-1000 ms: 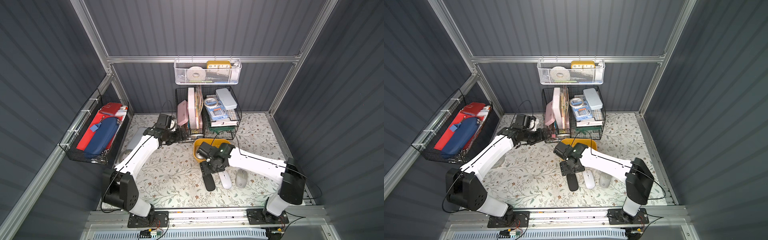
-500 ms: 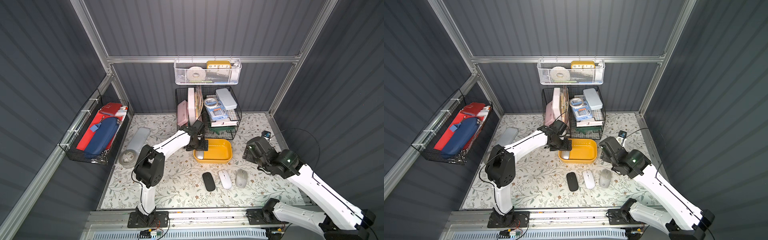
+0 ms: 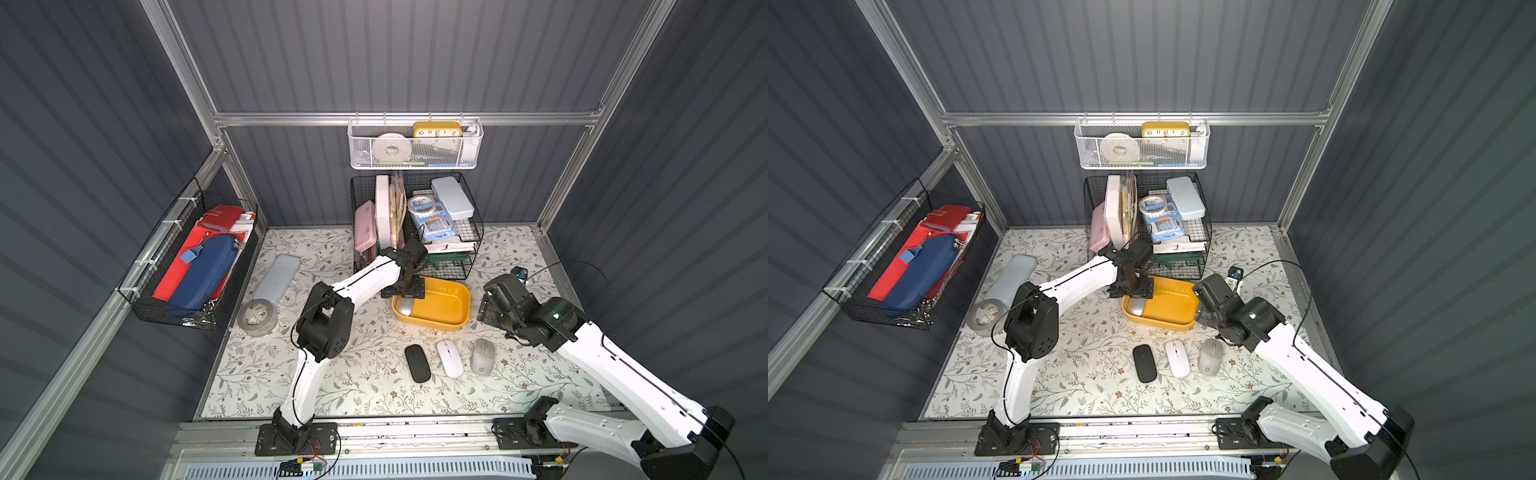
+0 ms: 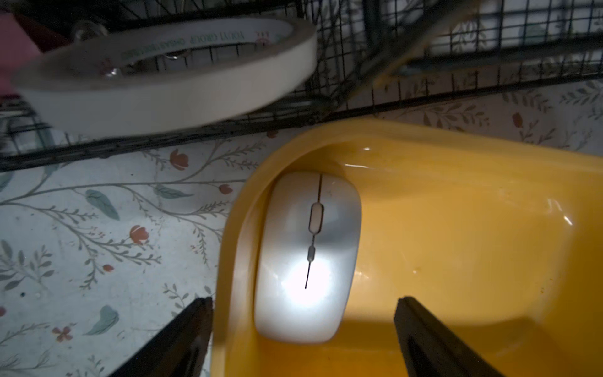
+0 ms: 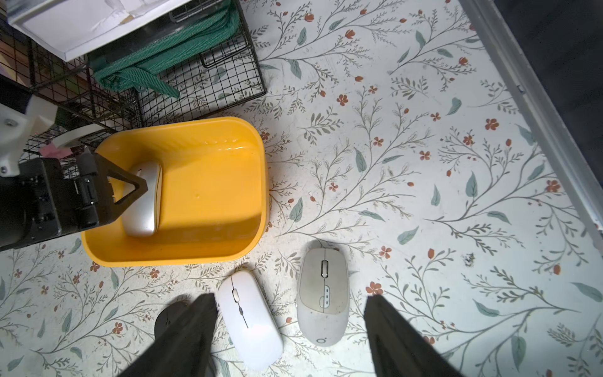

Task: Take out the mouse from the storage box
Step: Adjust the storage box at the center of the board, then pick up the mouse from the storage box.

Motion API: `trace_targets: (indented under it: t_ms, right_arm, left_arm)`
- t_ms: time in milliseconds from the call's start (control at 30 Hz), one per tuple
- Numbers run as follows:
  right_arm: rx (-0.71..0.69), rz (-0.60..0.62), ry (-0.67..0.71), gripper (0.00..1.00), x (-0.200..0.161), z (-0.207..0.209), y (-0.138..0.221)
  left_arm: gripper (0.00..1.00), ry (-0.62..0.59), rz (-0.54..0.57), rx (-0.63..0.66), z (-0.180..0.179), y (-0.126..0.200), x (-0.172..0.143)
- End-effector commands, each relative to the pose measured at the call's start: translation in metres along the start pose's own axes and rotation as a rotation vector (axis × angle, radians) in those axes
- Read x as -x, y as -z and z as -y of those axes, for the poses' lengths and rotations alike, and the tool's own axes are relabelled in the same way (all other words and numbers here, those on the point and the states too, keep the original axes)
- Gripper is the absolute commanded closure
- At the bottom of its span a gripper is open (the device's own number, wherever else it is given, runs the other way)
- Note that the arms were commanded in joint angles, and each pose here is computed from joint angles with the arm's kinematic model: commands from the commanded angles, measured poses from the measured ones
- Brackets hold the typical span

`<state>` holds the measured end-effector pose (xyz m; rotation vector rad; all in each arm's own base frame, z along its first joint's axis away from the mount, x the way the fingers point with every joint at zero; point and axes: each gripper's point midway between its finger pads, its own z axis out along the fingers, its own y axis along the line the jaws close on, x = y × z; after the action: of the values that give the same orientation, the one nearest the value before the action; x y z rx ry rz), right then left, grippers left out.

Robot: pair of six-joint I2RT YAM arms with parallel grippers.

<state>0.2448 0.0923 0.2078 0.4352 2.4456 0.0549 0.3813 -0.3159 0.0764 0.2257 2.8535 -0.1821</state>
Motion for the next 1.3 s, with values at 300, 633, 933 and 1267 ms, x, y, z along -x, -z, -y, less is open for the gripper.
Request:
trace_targets:
  t_ms: [300, 633, 933, 1267]
  right_arm:
    - [0.052, -0.018, -0.006, 0.24, -0.003, -0.012, -0.006]
    - [0.039, -0.013, -0.014, 0.24, -0.005, -0.006, -0.006]
    - [0.039, -0.045, 0.001, 0.23, -0.013, -0.007, -0.014]
    - [0.039, -0.054, 0.01, 0.23, -0.015, -0.005, -0.015]
  left_arm:
    - [0.1, 0.008, 0.118, 0.006, 0.008, 0.074, 0.006]
    - [0.12, -0.112, -0.002, -0.033, 0.052, 0.016, -0.023]
    - [0.1, 0.012, 0.049, 0.096, 0.03, -0.011, -0.017]
    - [0.09, 0.035, 0.024, 0.171, 0.013, -0.043, -0.022]
